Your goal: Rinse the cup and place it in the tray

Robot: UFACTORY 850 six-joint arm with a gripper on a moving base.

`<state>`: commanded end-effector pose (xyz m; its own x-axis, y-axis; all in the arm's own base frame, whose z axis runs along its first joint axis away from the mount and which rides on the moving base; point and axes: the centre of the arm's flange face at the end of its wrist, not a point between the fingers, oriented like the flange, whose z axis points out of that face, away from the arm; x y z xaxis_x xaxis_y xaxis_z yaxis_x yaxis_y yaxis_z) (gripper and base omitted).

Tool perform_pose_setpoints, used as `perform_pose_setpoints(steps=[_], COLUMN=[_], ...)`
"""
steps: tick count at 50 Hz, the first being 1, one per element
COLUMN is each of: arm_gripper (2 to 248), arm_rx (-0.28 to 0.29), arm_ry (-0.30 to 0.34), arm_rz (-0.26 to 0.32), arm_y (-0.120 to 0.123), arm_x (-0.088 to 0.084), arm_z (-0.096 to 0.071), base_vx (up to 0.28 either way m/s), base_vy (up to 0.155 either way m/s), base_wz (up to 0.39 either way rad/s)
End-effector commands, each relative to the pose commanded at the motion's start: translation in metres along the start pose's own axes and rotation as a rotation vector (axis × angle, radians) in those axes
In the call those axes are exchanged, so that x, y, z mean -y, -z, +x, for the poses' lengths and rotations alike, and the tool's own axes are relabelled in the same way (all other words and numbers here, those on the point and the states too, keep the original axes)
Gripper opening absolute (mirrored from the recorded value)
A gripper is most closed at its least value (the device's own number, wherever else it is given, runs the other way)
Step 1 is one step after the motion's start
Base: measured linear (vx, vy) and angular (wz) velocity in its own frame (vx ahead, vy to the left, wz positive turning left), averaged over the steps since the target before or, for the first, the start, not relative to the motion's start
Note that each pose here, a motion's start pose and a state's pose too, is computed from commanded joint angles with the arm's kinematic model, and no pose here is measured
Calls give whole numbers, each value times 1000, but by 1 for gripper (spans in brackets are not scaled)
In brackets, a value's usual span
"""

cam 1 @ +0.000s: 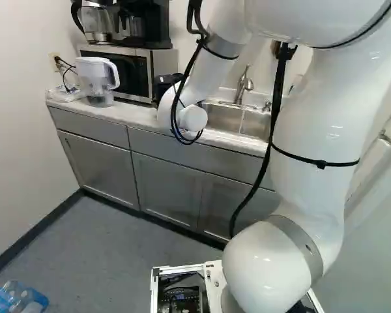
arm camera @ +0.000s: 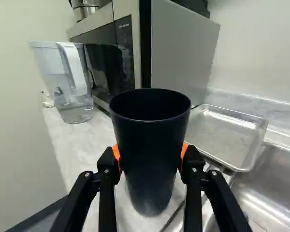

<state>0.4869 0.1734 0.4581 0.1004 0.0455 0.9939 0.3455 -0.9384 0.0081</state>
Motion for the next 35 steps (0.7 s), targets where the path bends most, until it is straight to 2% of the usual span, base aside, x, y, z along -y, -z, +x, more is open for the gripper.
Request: perform_pose_setpoints(steps=[23, 35], arm_gripper=[126, 126], arm_rx=[-48, -49], arm_ry=[-5, -8], arm_rz=[-60, -97], arm_y=[6, 5], arm_x=[-31, -50], arm_z=[24, 24], base_vx=[0, 0], base_vy=[0, 0], base_wz=[0, 0])
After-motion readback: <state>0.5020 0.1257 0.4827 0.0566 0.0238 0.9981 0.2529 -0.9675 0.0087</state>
